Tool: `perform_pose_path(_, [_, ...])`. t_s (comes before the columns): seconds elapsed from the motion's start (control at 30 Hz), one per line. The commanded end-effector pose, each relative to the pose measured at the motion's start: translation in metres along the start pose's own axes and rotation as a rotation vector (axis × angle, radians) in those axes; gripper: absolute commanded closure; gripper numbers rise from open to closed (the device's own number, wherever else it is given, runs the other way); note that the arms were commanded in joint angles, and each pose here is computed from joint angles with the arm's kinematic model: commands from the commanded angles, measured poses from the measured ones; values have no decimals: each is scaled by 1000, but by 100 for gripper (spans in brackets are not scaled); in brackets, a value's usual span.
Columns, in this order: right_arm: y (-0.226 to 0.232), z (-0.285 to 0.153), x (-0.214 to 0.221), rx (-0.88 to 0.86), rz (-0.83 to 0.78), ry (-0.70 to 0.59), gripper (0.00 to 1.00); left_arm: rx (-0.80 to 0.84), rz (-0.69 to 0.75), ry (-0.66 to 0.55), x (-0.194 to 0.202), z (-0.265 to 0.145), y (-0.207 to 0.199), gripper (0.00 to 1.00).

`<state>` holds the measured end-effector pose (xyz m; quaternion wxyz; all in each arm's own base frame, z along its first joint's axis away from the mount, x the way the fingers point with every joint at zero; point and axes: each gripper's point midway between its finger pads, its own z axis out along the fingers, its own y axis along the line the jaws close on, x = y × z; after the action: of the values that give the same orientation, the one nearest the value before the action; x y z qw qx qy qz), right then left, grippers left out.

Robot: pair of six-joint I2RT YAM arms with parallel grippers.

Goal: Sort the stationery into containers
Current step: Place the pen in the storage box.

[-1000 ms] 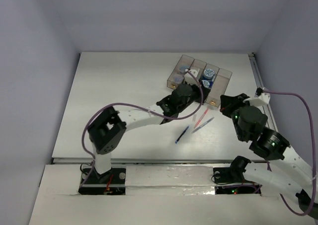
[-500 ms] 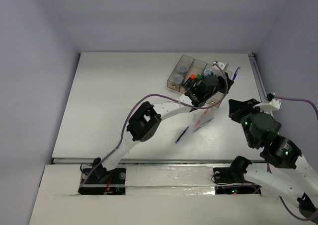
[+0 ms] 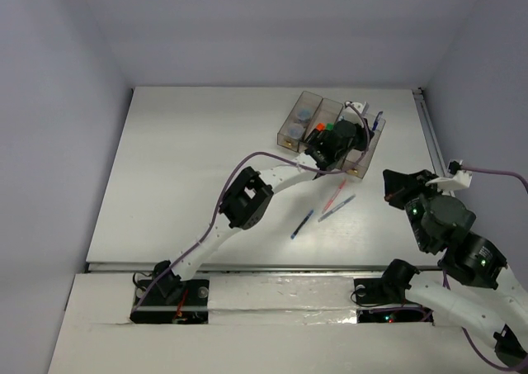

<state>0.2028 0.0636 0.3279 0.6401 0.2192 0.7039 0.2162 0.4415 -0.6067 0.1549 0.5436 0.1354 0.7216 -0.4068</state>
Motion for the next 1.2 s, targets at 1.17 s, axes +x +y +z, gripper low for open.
perform_pose_path(1.17, [1,-4,-1,-39,17,-10,100,-20,-22,49,6,-22,1,66])
